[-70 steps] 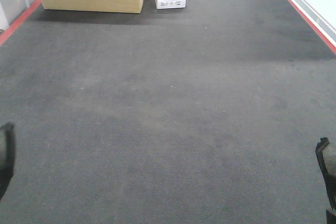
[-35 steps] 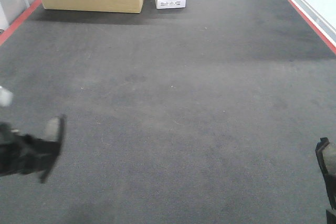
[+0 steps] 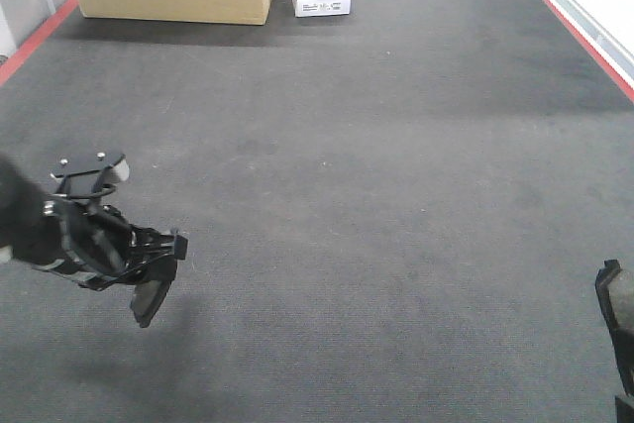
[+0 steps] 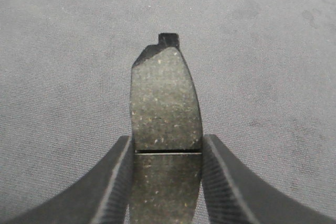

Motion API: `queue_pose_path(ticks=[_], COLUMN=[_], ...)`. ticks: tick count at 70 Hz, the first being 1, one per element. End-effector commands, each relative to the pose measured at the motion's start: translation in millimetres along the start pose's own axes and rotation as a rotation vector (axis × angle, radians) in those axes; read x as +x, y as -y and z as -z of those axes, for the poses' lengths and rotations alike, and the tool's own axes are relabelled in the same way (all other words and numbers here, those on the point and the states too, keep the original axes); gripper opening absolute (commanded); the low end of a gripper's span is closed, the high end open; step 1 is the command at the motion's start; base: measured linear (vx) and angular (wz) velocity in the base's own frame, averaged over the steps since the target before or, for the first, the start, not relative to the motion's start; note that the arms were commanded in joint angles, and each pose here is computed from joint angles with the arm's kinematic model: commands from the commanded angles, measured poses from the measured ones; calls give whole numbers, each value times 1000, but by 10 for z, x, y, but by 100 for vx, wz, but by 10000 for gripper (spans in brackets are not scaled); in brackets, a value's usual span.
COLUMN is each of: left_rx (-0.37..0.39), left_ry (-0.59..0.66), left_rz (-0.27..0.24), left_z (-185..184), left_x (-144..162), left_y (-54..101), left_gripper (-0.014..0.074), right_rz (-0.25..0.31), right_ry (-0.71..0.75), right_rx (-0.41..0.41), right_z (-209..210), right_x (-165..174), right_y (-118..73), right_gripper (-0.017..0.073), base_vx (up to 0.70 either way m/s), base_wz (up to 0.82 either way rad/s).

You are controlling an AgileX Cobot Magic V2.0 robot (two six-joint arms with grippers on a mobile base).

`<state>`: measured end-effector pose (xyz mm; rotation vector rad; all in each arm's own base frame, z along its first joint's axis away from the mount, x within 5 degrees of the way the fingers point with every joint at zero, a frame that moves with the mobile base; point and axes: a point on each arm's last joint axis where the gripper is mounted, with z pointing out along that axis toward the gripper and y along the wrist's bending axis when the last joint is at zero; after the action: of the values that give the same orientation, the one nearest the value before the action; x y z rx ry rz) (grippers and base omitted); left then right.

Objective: Move and align brake pads A on conveyor
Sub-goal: 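Lower the left gripper and release its brake pad onto the belt, then raise the open left gripper away from the placed pad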

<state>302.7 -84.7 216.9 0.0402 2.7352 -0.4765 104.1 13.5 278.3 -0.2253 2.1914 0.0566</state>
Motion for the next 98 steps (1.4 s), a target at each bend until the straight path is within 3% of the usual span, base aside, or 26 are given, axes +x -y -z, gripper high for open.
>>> queue_pose_path(ticks=[1, 24, 41, 67, 82, 98], left_rx=[1, -23, -28, -27, -54, -72], left_ry=[15, -57, -56, -65, 41, 199], left_rz=[41, 42, 90, 97, -11, -115], left_z=[50, -203, -236, -232, 107, 752], left_x=[-138, -145, -149, -141, -183, -121], left_y=[64, 19, 8, 11, 58, 169], left_gripper=[193, 213, 283, 350, 324, 195], right_rz=[3, 3, 3, 3, 3, 3], right_ry=[111, 112, 112, 113, 113, 113], right_rx=[21, 21, 21, 21, 21, 21], right_z=[60, 60, 60, 60, 60, 60], right_x=[-162, -163, -163, -164, -164, -164], right_y=[23, 23, 23, 23, 23, 23], right_gripper=[240, 240, 240, 240, 240, 240], base_vx=[0, 0, 0, 0, 0, 0], base_wz=[0, 0, 0, 0, 0, 0])
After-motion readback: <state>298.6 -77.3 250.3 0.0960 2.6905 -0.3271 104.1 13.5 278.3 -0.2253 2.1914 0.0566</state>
